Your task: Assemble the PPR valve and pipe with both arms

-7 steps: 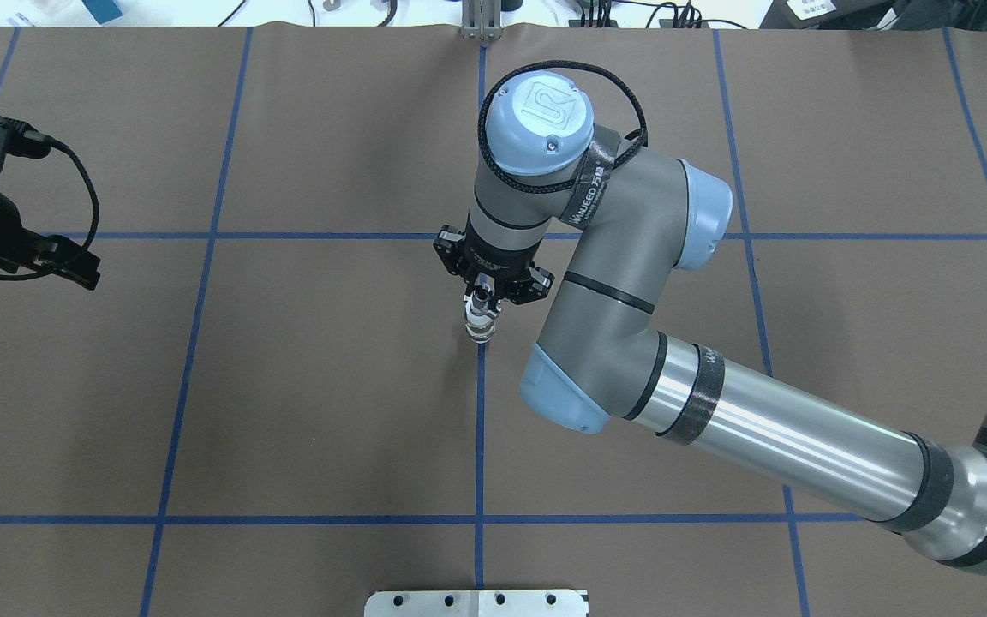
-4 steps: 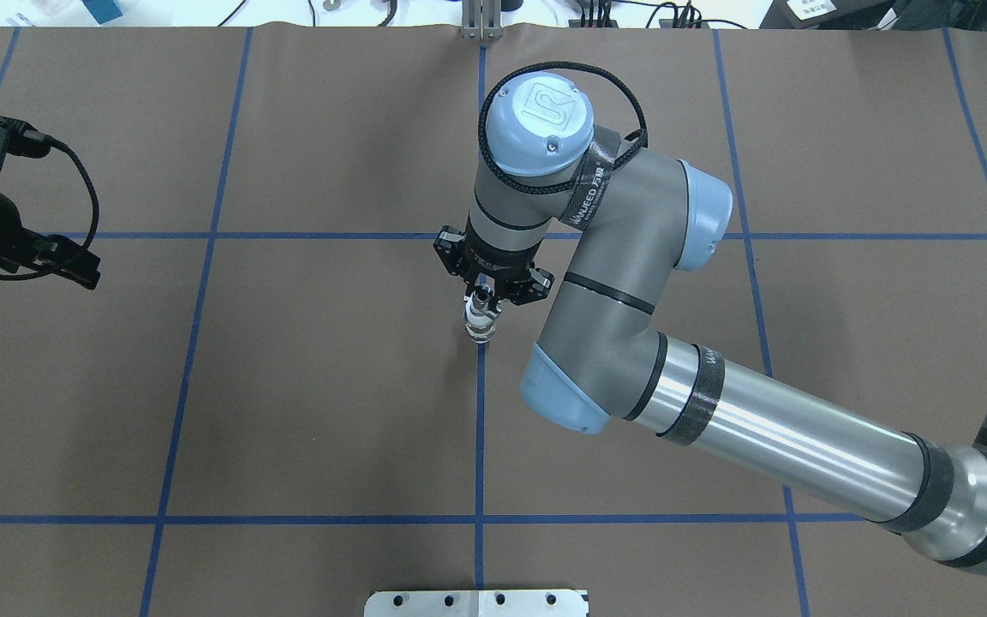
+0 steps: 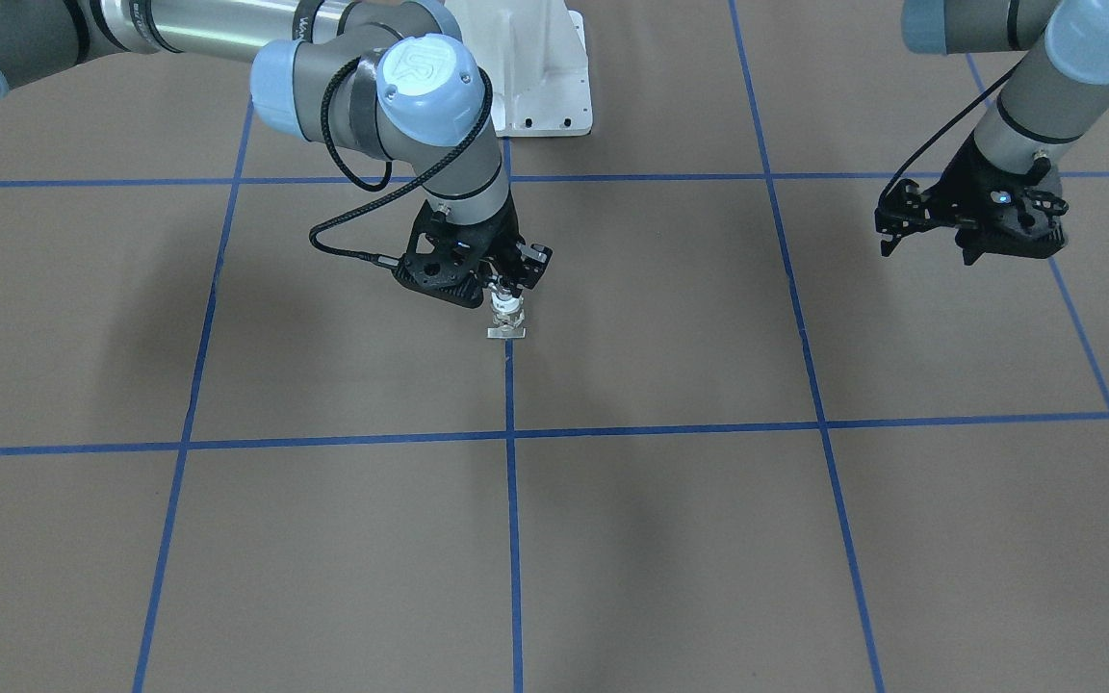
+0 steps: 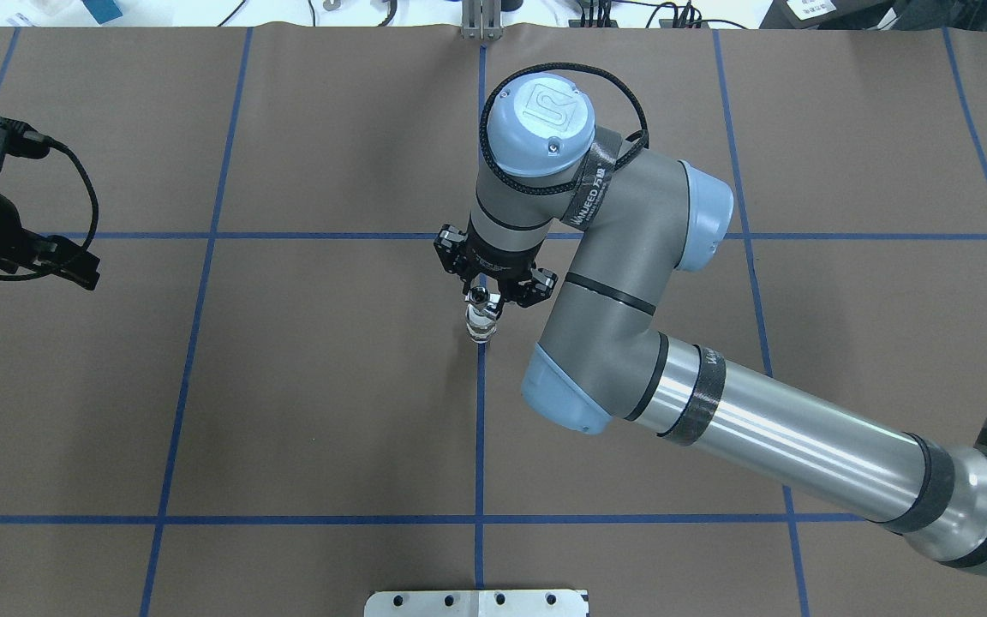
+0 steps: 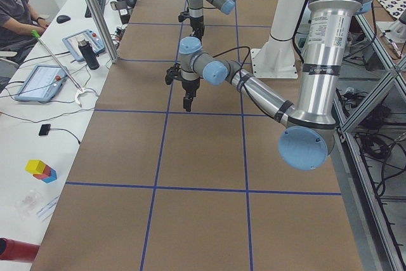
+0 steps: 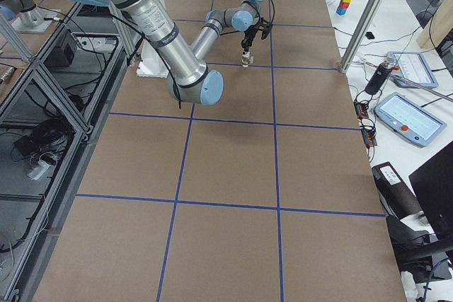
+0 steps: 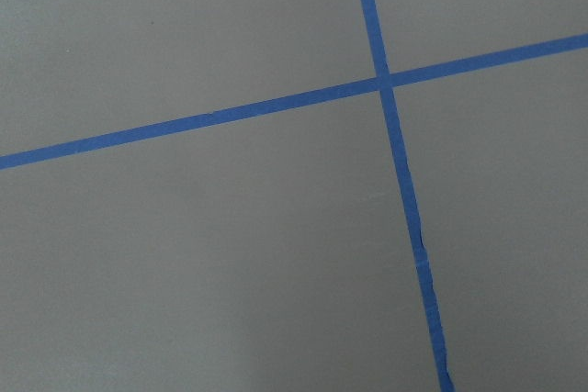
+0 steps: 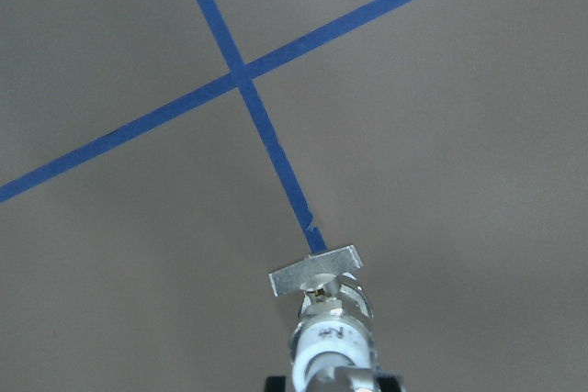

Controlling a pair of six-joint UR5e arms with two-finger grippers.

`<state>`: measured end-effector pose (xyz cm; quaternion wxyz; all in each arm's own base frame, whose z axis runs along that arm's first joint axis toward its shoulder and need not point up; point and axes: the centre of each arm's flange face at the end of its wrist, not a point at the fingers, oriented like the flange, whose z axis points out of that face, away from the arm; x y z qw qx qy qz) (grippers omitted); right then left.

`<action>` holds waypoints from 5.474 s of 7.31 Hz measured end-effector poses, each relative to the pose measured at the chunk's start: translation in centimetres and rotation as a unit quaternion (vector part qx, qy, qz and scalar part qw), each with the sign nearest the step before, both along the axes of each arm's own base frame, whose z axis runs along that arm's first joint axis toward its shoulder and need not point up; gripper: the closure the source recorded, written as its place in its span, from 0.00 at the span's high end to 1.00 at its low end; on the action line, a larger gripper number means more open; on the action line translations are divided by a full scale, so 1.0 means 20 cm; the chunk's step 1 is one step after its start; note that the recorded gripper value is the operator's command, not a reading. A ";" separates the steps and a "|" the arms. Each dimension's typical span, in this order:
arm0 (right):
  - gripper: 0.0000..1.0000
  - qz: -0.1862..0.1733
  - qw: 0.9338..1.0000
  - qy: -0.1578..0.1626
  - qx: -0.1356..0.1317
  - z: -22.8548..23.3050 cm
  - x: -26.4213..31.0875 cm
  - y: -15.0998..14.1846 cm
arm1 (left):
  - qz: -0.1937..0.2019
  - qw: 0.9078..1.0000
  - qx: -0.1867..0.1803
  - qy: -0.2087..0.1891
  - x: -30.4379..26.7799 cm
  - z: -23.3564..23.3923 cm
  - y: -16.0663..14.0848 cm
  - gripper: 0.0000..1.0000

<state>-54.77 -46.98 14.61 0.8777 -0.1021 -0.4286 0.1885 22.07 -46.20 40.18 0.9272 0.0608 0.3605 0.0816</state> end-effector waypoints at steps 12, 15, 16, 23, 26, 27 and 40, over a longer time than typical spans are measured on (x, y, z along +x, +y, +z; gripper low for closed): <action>1.00 -0.030 0.996 0.001 0.078 0.69 1.04 0.07 | 0.006 1.000 0.001 0.027 -0.25 0.04 -0.06 0.99; 1.00 -0.072 0.989 0.022 0.130 1.25 1.68 -0.02 | 0.033 0.999 0.034 0.008 -0.56 0.26 -0.09 0.99; 1.00 -0.085 0.985 0.027 0.146 1.45 1.92 -0.04 | 0.041 0.998 0.039 0.005 -0.65 0.34 -0.08 0.99; 1.00 -0.118 0.969 0.039 0.212 2.23 2.89 0.04 | 0.036 0.998 0.017 0.040 -1.30 0.97 0.04 1.00; 1.00 -0.117 0.969 0.041 0.212 2.24 2.90 0.06 | 0.019 0.999 0.004 0.041 -1.36 1.02 0.03 1.00; 1.00 -0.118 0.969 0.041 0.212 2.23 2.90 0.05 | 0.011 0.999 0.005 0.041 -1.36 0.98 0.02 1.00; 1.00 -0.137 0.972 0.055 0.184 2.09 2.79 -0.03 | -0.017 0.999 -0.019 0.024 -1.33 0.96 -0.01 1.00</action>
